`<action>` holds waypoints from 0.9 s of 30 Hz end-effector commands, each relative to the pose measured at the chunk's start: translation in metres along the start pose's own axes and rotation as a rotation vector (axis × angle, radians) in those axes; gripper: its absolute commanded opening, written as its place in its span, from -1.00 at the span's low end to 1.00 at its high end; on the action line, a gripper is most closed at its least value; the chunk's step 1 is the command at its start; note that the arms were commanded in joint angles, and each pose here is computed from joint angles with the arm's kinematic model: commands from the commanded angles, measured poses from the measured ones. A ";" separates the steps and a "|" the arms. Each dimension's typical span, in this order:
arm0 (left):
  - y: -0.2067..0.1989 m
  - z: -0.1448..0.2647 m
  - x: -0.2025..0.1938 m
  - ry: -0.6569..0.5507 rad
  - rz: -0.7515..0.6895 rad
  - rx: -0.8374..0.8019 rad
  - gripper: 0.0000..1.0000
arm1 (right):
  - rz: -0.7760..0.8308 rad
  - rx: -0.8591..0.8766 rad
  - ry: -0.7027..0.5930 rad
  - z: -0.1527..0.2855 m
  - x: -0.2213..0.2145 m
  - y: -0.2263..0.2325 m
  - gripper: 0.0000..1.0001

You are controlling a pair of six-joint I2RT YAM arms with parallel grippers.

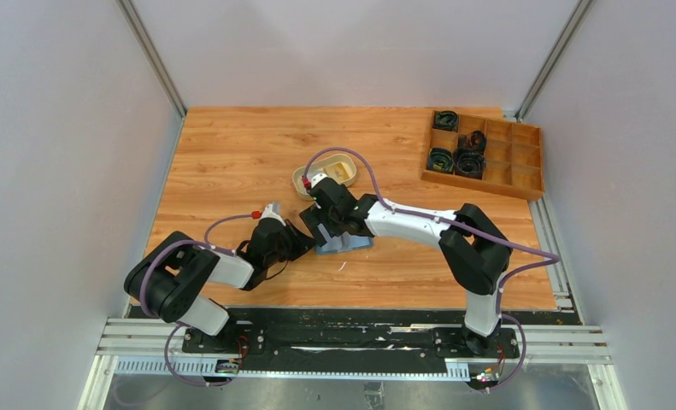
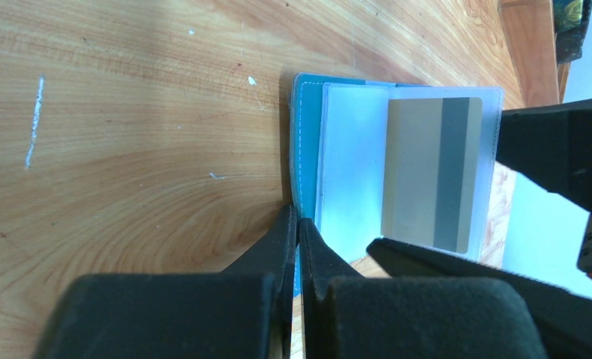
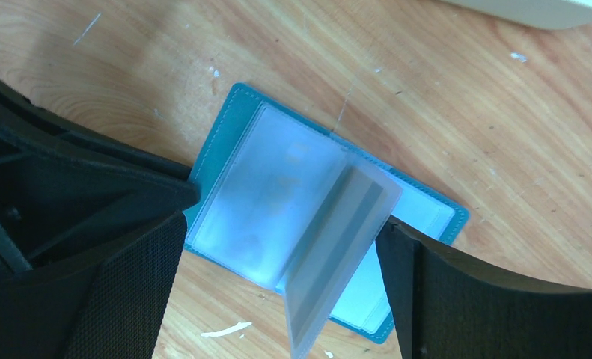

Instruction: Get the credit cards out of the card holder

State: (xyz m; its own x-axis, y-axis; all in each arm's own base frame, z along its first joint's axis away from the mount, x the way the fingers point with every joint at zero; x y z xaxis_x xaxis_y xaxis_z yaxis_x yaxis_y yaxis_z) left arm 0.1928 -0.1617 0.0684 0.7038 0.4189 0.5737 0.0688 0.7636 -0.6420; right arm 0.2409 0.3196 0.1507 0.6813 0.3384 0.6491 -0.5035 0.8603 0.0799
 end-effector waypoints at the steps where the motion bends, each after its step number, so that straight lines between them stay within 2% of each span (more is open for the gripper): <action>1: 0.035 0.009 -0.032 0.165 -0.030 0.187 -1.00 | -0.021 0.068 0.028 -0.001 -0.010 0.005 1.00; 7: 0.034 0.009 -0.033 0.169 -0.031 0.183 -1.00 | -0.024 0.110 0.032 0.000 -0.014 0.006 1.00; 12: 0.034 0.010 -0.033 0.168 -0.030 0.182 -1.00 | -0.046 0.212 0.053 -0.002 -0.019 0.008 1.00; 27: 0.034 0.010 -0.032 0.168 -0.031 0.176 -1.00 | -0.121 0.023 0.076 -0.017 -0.029 -0.015 0.95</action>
State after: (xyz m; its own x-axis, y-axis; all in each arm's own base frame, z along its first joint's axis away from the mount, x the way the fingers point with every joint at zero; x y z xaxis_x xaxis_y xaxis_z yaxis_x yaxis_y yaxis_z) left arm 0.1929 -0.1620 0.0682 0.7040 0.4184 0.5739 0.0712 0.7624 -0.6432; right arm 0.2312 0.3140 0.1266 0.7490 0.3011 0.5902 -0.4984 0.8429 0.2025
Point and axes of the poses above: each gripper's point midway between its finger pads, its own z axis back along the fingers, its own y axis along the line the jaws close on, x = y × z, the point moved 10 cm from there along z, back along the fingers, and after that the axes turned 12 degrees about -z, right-handed, at the moved point
